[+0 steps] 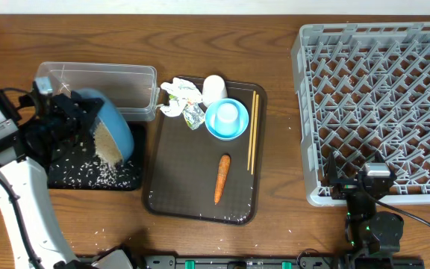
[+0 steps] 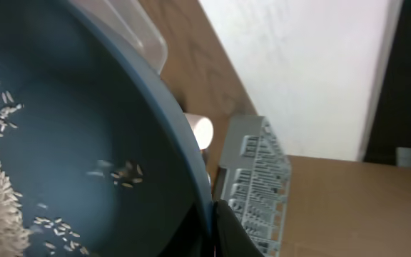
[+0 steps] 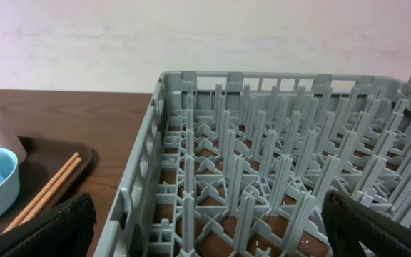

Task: Sort waste into correct bins and load items into the dishwasher rack
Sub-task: 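Tilt the blue plate with the left gripper to pour rice onto the black tray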

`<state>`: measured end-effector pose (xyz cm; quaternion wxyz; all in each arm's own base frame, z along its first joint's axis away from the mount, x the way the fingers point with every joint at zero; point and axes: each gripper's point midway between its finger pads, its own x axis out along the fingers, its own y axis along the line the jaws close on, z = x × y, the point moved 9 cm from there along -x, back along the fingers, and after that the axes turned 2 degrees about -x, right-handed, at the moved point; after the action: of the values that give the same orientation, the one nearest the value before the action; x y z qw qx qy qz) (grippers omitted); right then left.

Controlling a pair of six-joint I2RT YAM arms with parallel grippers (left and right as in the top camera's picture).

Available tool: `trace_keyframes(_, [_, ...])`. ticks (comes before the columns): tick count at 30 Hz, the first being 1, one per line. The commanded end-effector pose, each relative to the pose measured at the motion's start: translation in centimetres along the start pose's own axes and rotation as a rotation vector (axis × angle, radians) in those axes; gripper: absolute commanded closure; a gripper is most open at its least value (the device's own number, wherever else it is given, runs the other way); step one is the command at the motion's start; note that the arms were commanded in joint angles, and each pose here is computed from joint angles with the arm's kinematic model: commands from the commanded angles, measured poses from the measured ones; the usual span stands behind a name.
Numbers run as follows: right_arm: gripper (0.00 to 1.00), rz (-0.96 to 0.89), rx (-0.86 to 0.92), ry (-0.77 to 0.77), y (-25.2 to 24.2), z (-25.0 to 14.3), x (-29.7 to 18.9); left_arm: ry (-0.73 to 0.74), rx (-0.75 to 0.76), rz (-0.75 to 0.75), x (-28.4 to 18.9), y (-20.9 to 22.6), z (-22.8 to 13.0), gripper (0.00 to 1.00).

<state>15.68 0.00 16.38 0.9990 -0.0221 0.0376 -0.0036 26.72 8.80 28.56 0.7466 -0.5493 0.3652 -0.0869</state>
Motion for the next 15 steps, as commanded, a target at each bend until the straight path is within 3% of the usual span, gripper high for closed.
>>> trace_keyframes(1, [0.01,-0.002,-0.008,0.001,0.0,-0.1,0.0,0.052,-0.005,-0.112,-0.4,-0.1,0.2,0.94])
trace_keyframes(15, [0.01,-0.002,-0.008,0.001,0.0,-0.1,0.0,0.143,-0.09,-0.222,0.3,1.7,1.0,0.94])
